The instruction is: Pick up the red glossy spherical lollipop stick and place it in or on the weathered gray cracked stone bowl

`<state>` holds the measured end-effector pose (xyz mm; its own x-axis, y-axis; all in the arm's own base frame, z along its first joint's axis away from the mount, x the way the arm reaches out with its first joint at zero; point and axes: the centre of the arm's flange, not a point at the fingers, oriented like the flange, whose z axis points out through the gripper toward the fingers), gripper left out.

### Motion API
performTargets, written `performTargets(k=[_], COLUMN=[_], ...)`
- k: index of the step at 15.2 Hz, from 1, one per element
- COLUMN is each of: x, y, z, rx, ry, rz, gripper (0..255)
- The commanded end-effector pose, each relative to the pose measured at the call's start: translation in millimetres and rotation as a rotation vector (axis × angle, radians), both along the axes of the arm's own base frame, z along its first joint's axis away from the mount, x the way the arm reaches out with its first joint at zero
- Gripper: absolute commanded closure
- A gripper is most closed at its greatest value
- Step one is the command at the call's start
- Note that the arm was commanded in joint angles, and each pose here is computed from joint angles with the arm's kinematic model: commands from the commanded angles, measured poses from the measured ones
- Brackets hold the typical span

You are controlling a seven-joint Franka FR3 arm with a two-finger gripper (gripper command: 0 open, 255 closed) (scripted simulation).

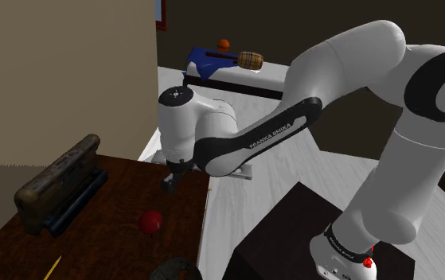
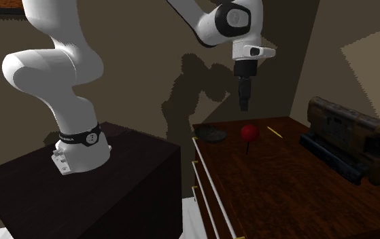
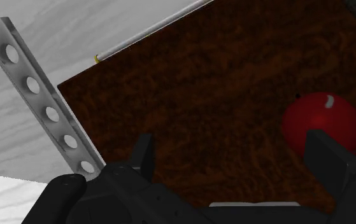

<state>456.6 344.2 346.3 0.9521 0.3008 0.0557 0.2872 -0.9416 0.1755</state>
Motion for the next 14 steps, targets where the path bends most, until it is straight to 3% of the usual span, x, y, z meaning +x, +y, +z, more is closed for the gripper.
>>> performTargets(k=[1, 11, 14], x=[6.7, 38.3, 40.8], y=[20.6, 122.7, 125.9], z=[-16.5, -99.3, -113.8], rx=[-0.008, -0.038, -0.039], ry=[0.001, 0.009, 0.009], rz=[0.009, 0.055, 0.058], gripper=[0, 0, 0])
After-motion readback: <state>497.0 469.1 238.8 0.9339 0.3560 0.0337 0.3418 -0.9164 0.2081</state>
